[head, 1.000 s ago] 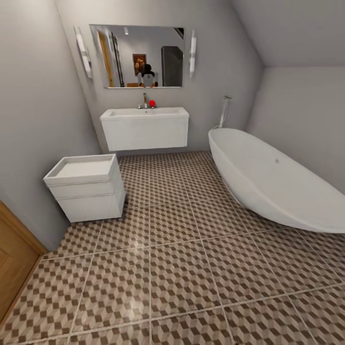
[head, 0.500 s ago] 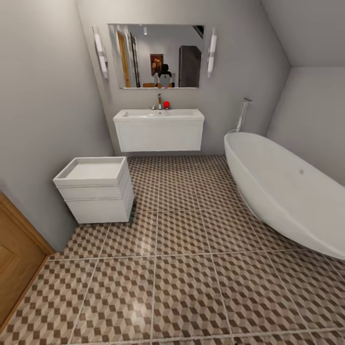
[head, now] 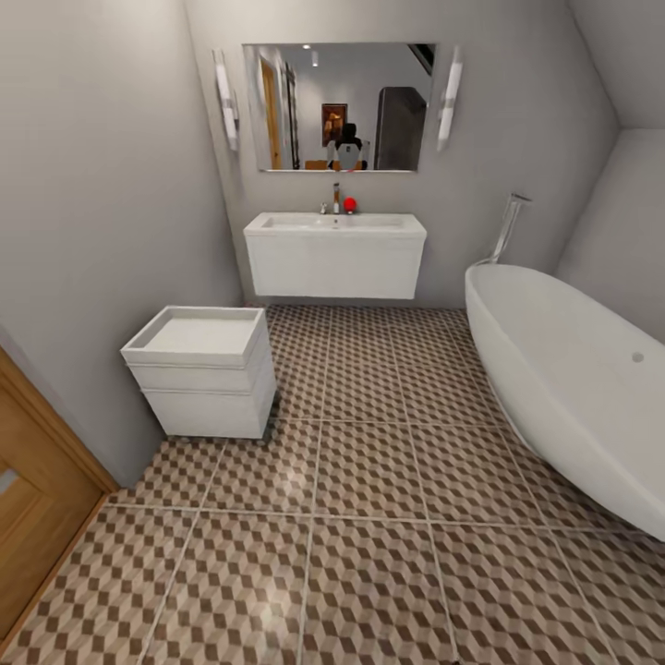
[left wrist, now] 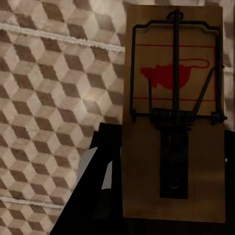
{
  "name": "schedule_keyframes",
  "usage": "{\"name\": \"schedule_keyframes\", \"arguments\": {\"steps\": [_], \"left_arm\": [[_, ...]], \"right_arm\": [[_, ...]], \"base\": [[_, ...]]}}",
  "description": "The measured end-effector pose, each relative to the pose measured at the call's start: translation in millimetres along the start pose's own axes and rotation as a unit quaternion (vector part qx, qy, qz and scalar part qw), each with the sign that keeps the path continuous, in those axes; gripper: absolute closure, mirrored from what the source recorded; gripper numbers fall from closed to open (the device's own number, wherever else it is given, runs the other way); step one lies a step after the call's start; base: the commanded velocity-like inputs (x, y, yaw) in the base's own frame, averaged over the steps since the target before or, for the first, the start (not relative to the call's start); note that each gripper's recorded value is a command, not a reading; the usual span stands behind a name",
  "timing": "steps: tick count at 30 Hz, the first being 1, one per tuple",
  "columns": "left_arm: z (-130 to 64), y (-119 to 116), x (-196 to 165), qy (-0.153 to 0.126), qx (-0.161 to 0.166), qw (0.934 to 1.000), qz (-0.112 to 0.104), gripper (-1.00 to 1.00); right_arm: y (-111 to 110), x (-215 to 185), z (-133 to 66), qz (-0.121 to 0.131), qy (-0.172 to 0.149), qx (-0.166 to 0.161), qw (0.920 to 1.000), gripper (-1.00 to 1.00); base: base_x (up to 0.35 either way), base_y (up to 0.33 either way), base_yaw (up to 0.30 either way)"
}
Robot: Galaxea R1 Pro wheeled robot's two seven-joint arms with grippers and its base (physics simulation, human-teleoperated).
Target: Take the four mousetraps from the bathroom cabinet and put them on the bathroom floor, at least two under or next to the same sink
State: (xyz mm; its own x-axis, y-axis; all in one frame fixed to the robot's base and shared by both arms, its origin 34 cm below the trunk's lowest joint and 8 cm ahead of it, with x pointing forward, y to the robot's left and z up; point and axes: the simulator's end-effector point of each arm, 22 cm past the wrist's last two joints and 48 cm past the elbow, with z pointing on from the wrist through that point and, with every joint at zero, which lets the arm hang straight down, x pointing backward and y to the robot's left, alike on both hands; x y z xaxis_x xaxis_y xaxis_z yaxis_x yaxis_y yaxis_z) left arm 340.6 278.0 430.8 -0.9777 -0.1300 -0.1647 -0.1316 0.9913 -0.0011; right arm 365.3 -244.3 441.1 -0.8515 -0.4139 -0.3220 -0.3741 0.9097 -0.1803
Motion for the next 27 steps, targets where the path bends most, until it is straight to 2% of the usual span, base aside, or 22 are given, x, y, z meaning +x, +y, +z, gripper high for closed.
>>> {"name": "schedule_keyframes", "arguments": {"steps": [27], "left_arm": [[0.0, 0.0, -0.2, 0.000, 0.000, 1.0000, 0.000, 1.00]], "right_arm": [[0.1, 0.2, 0.0, 0.001, 0.000, 0.000, 1.0000, 1.00]], "base": [[0.282, -0.001, 0.001]]}}
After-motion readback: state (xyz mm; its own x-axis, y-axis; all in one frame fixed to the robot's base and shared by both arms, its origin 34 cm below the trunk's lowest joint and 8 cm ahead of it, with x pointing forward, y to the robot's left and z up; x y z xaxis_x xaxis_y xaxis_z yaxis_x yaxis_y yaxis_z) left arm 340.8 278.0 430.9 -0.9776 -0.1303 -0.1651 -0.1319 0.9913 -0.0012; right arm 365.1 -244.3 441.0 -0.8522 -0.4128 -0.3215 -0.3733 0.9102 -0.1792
